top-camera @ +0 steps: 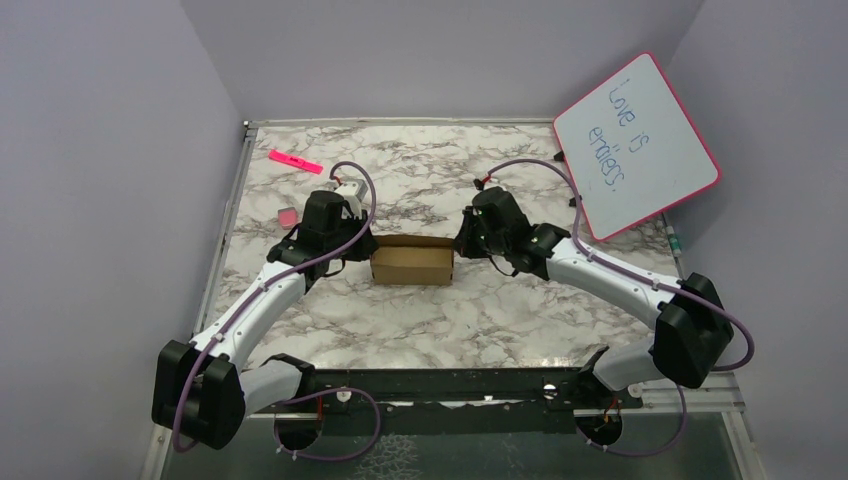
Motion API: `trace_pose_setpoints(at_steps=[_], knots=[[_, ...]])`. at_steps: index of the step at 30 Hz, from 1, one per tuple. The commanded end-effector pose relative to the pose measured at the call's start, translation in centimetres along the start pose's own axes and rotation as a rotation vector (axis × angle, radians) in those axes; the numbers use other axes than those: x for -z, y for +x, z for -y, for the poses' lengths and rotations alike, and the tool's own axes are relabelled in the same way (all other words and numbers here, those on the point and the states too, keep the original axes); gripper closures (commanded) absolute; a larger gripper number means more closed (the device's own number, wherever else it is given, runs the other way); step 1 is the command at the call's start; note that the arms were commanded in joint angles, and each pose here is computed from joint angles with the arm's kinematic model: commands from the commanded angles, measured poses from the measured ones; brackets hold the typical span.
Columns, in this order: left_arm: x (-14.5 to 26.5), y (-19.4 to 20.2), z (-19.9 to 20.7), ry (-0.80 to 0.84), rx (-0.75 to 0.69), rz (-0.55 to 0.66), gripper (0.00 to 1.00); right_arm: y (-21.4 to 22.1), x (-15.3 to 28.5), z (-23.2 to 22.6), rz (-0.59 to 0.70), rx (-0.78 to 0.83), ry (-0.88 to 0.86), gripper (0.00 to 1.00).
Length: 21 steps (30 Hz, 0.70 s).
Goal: Fold the paper box
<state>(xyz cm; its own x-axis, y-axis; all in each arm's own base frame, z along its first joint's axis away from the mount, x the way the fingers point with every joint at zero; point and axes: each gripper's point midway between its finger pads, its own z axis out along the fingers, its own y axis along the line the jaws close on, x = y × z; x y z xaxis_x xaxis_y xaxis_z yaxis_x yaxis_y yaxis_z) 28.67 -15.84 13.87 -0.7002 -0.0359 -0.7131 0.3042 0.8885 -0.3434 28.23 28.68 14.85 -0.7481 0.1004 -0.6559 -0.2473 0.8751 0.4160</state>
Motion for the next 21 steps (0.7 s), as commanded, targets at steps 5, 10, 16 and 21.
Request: trace_pose_setpoints(at_steps=[5,10,16,21], knots=[[0.0,-0.2,0.8,0.042,-0.015,0.009,0.84,1.1,-1.2,0.6,-0.013,0.007,0.012,0.99],[0.2,-0.4,0.4,0.017,-0.035,0.007,0.84,2.1,-1.3,1.3,-0.031,0.041,0.014,0.99],[0.4,-1.1,-0.4,-0.026,-0.083,0.022,0.86,2.3,-1.0,1.4,-0.023,0.089,-0.004,0.99],[0.6,-1.6,-0.8,-0.052,-0.122,0.025,0.88,2.5,-1.0,1.7,-0.029,0.113,0.001,0.99]])
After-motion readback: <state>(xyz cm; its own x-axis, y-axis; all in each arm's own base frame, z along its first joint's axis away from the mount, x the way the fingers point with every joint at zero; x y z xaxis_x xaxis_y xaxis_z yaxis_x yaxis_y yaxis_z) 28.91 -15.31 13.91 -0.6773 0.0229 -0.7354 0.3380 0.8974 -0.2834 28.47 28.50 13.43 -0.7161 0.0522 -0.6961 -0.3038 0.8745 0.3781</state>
